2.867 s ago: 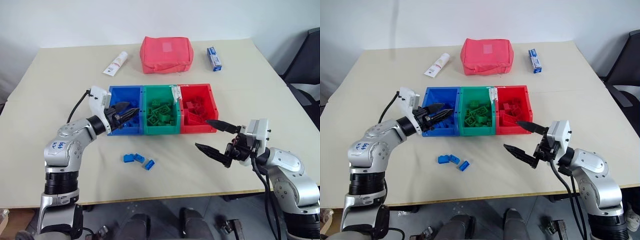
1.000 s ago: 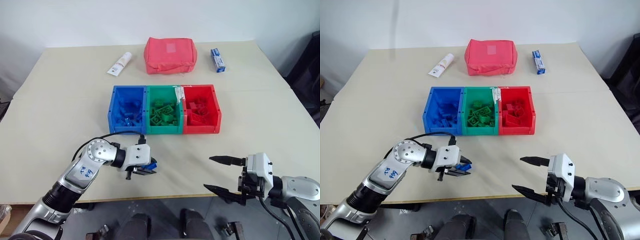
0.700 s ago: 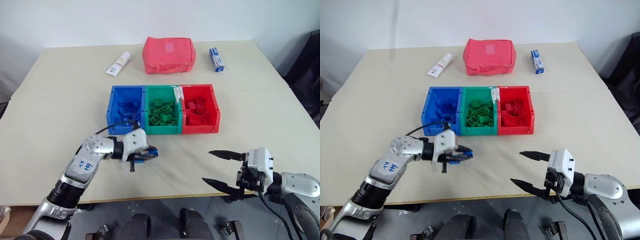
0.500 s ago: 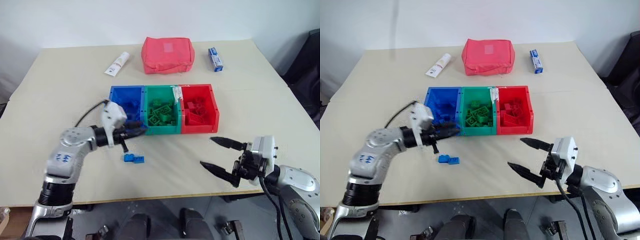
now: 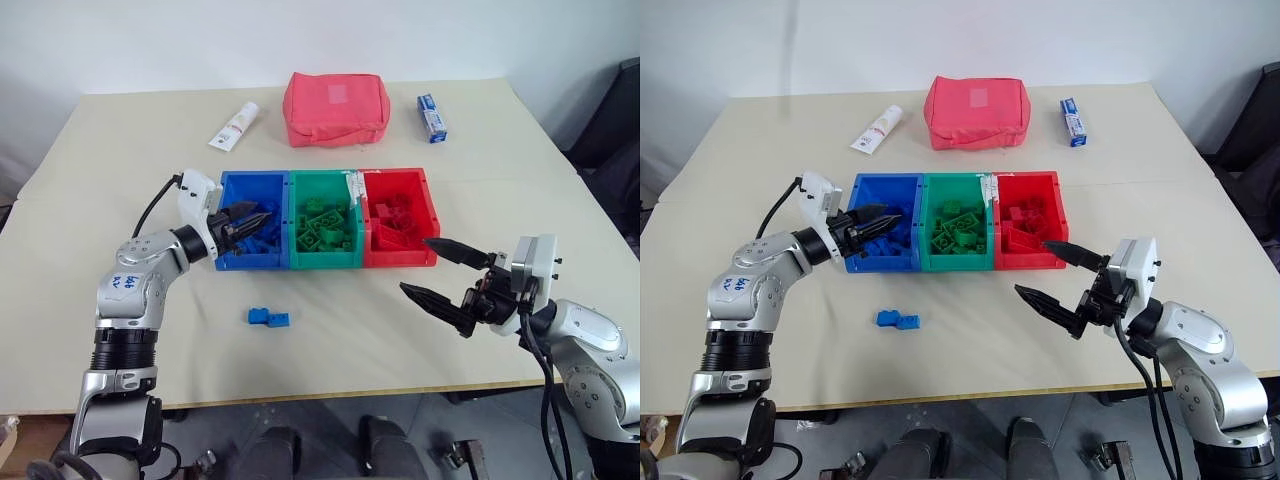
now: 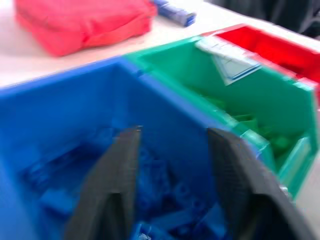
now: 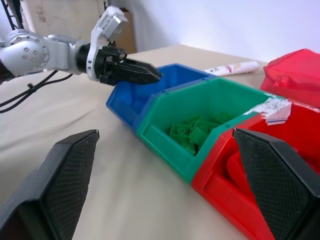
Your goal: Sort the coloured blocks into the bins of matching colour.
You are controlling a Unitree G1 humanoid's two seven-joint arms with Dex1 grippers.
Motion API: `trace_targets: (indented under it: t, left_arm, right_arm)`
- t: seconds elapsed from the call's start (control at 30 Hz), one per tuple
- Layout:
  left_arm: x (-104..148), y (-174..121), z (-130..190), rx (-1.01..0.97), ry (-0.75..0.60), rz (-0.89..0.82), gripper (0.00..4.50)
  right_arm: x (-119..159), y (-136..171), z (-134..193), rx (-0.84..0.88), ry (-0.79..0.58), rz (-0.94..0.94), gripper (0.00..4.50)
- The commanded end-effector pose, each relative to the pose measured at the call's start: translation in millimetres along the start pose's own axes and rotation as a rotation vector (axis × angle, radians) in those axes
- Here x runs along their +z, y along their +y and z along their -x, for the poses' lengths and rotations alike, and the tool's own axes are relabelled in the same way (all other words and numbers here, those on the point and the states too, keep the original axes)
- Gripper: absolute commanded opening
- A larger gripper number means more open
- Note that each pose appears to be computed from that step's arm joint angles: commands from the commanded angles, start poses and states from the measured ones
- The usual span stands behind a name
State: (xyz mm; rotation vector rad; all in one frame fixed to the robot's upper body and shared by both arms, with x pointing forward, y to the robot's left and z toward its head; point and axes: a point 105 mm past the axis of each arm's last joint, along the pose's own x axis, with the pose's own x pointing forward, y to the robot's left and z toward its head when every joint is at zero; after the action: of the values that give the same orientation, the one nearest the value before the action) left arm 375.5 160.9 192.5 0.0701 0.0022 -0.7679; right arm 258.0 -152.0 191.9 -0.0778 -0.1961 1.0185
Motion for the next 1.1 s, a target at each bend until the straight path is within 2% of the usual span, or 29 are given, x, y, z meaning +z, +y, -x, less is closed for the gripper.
trace_targets:
  t: [0.03,0.17,0.27,0.4,0.47,0.57,0.7,0.83,0.93,1.1]
  left_arm:
    - [13.5,6.7,14.2,0.023,-0.028,-0.066,3.35]
    - [22.6,7.1,47.1,-0.002,-0.072,-0.141,4.48]
    - [27.8,-2.2,79.6,-0.085,-0.120,-0.322,4.48]
    - [-20.0,9.7,141.1,-0.149,0.151,-0.328,4.48]
    - [-30.1,11.4,160.9,-0.160,0.199,-0.296,4.48]
    - [-37.2,15.2,173.8,-0.147,0.238,-0.308,4.48]
    - [-44.2,13.8,176.9,-0.163,0.261,-0.334,4.48]
    - [-35.6,-23.4,146.5,-0.327,0.191,-0.384,4.48]
    - [-34.6,-63.8,114.5,-0.481,0.193,-0.375,4.48]
    - [-61.4,-91.9,74.9,-0.553,0.372,-0.436,4.48]
  right_arm:
    - [9.8,2.3,0.9,0.033,-0.008,0.042,4.50]
    - [7.0,5.0,1.4,0.066,0.015,0.048,4.50]
    - [3.6,6.2,1.9,0.098,0.039,0.054,4.50]
    - [-8.8,12.2,0.6,0.215,0.105,0.074,4.50]
    - [-12.2,13.2,-1.7,0.262,0.123,0.086,4.50]
    - [-17.1,14.5,-3.4,0.317,0.151,0.105,4.50]
    - [-21.5,15.3,-3.4,0.363,0.173,0.122,4.50]
    - [-22.9,11.9,-0.2,0.375,0.193,0.131,4.50]
    - [-26.1,9.8,5.8,0.363,0.221,0.125,4.50]
    - [-31.9,17.0,10.3,0.371,0.256,0.109,4.50]
